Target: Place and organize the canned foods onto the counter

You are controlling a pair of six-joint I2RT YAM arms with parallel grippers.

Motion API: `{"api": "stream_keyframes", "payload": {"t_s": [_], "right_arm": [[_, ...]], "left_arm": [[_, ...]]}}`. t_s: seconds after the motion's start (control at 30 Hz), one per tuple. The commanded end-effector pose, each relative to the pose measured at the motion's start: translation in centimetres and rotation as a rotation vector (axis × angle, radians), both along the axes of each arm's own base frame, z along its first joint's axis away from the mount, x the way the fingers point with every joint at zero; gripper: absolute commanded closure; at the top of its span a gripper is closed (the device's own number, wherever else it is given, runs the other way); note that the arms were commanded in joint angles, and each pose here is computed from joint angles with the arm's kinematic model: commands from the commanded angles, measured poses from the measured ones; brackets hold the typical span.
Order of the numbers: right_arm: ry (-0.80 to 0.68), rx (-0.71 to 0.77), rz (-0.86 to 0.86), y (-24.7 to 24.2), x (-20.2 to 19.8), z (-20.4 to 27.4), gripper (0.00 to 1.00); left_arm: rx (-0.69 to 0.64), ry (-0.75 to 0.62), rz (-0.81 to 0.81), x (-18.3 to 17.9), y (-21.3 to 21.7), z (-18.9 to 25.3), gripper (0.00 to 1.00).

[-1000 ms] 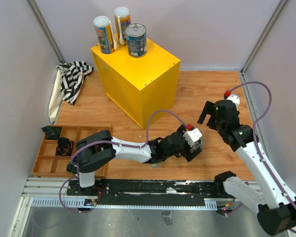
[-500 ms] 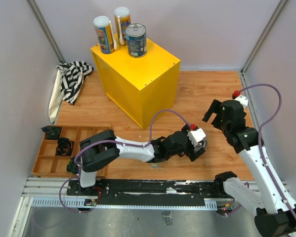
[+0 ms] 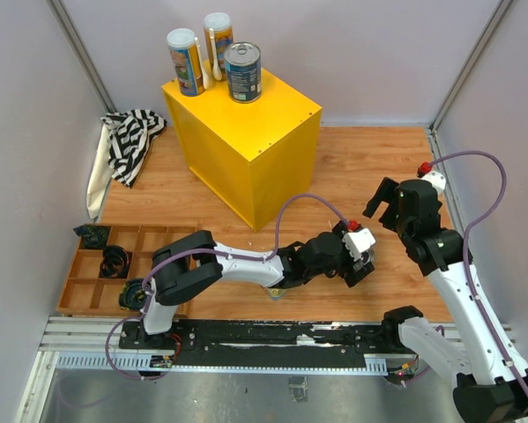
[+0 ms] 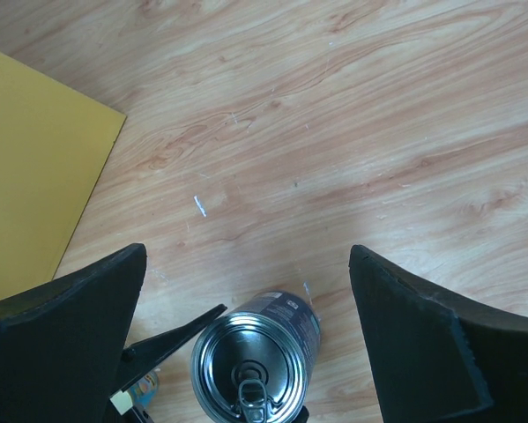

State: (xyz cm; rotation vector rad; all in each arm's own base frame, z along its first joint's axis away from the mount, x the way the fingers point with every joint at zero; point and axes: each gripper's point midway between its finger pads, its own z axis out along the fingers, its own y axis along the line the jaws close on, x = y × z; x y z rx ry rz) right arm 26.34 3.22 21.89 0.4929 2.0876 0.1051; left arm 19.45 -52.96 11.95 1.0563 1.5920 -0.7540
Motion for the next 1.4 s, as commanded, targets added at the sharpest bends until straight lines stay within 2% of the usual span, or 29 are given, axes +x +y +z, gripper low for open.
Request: {"api": "stream_keyframes", "payload": {"t_s": [0.0, 0.2, 0.33, 0.43, 0.47, 0.5, 0.6, 0.7, 0.73, 1.17, 1.37], "right_arm": [[0.01, 0.0, -0.028, -0.7, -0.5, -0.4, 0.02], [0.013, 0.011, -0.033, -0.7, -0.9, -0.8, 0.02], [0.016, 0.017, -0.04, -0.8, -1.2, -1.0, 0.02], [0.013, 0.015, -0.047, -1.0, -1.4, -0.9, 0.02], [0.011, 0.015, -0.05, -1.1, -1.4, -0.9, 0.02], [0.009, 0.016, -0.052, -1.1, -1.5, -0.8, 0.02], [0.005, 0.016, -0.052, -1.1, -1.7, -0.6, 0.02], [0.007, 0.008, -0.062, -1.4, -1.9, -0.5, 0.02], [0.007, 0.004, -0.064, -1.5, -2.0, -0.5, 0.02], [-0.012, -0.03, -0.083, -2.4, -2.6, 0.6, 0.02], [-0.026, -0.045, -0.086, -2.7, -2.5, 1.5, 0.02]], "left_arm": [[0.002, 0.012, -0.036, -0.5, -1.1, -0.3, 0.01], [0.021, 0.032, -0.038, -0.6, -1.5, -0.9, 0.01], [0.02, 0.039, -0.043, -0.7, -1.4, -0.8, 0.09], [0.018, 0.042, -0.047, -0.8, -1.3, -0.6, 0.25], [0.02, 0.044, -0.05, -0.9, -1.3, -0.6, 0.38], [0.02, 0.047, -0.05, -1.0, -1.3, -0.5, 0.47], [0.021, 0.057, -0.049, -1.1, -1.1, -0.3, 0.64], [0.024, 0.063, -0.054, -1.2, -1.0, 0.1, 0.97], [0.023, 0.065, -0.054, -1.3, -1.0, 0.3, 0.99], [-0.021, 0.103, -0.077, -2.2, -0.2, 2.9, 1.0], [-0.019, 0.19, -0.081, -2.4, -0.3, 2.6, 1.0]]}}
